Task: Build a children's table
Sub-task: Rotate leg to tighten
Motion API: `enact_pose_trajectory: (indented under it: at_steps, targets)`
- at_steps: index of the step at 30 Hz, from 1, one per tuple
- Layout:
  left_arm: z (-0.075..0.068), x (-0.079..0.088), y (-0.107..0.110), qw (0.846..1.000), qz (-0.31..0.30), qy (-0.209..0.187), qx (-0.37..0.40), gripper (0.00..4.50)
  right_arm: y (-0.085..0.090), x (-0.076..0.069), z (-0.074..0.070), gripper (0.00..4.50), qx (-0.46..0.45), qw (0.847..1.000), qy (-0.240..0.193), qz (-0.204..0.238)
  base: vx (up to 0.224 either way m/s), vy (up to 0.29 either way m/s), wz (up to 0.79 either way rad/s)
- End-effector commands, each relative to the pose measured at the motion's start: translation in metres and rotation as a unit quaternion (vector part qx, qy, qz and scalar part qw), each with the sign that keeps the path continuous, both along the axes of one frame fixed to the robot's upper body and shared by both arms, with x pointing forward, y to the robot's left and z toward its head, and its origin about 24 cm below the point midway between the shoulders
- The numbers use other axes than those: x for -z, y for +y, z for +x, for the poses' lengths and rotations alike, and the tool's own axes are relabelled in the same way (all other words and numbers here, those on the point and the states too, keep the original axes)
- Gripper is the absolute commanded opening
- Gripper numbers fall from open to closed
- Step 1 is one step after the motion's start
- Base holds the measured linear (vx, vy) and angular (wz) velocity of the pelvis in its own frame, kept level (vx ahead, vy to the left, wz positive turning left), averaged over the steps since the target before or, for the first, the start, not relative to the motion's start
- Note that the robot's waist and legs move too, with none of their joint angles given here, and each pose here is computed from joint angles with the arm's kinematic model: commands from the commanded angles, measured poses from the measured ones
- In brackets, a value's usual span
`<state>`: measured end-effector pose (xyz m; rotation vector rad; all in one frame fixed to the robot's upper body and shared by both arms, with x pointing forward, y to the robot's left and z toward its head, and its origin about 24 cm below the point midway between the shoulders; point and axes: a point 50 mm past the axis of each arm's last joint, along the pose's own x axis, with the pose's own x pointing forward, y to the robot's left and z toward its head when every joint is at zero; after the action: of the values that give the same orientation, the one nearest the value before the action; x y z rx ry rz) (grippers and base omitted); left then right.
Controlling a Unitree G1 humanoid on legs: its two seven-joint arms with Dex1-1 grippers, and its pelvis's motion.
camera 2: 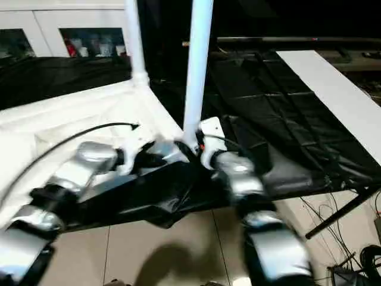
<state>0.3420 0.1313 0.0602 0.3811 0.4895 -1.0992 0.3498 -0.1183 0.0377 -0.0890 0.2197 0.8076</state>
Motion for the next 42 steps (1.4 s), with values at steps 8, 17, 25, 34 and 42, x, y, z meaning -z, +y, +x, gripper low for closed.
enact_pose_trajectory:
  at_steps: [8,17,25,34,42]
  targets:
    - [-0.021,-0.001,0.005,0.991,-0.001,0.046,0.124,0.00,-0.004,-0.003,-0.018,3.83,-0.163,0.986,0.025,-0.011,0.000,0.000,0.00]
    - [-0.023,-0.001,0.005,0.990,-0.003,0.047,0.131,0.00,-0.002,-0.003,-0.020,3.67,-0.193,0.980,0.042,-0.018,0.000,0.000,0.00]
    - [-0.024,0.000,0.006,0.991,-0.005,0.047,0.128,0.00,-0.003,-0.003,-0.020,2.90,-0.194,0.980,0.046,-0.024,0.000,0.000,0.00]
    - [-0.015,0.003,0.003,0.997,-0.010,0.030,0.066,0.00,-0.005,0.005,-0.008,2.73,-0.045,0.998,0.038,-0.008,0.000,0.000,0.00]
    - [0.020,0.006,-0.007,0.985,-0.029,-0.022,-0.169,0.00,0.003,0.018,0.008,2.72,0.252,0.964,0.067,0.055,0.000,0.000,0.00]
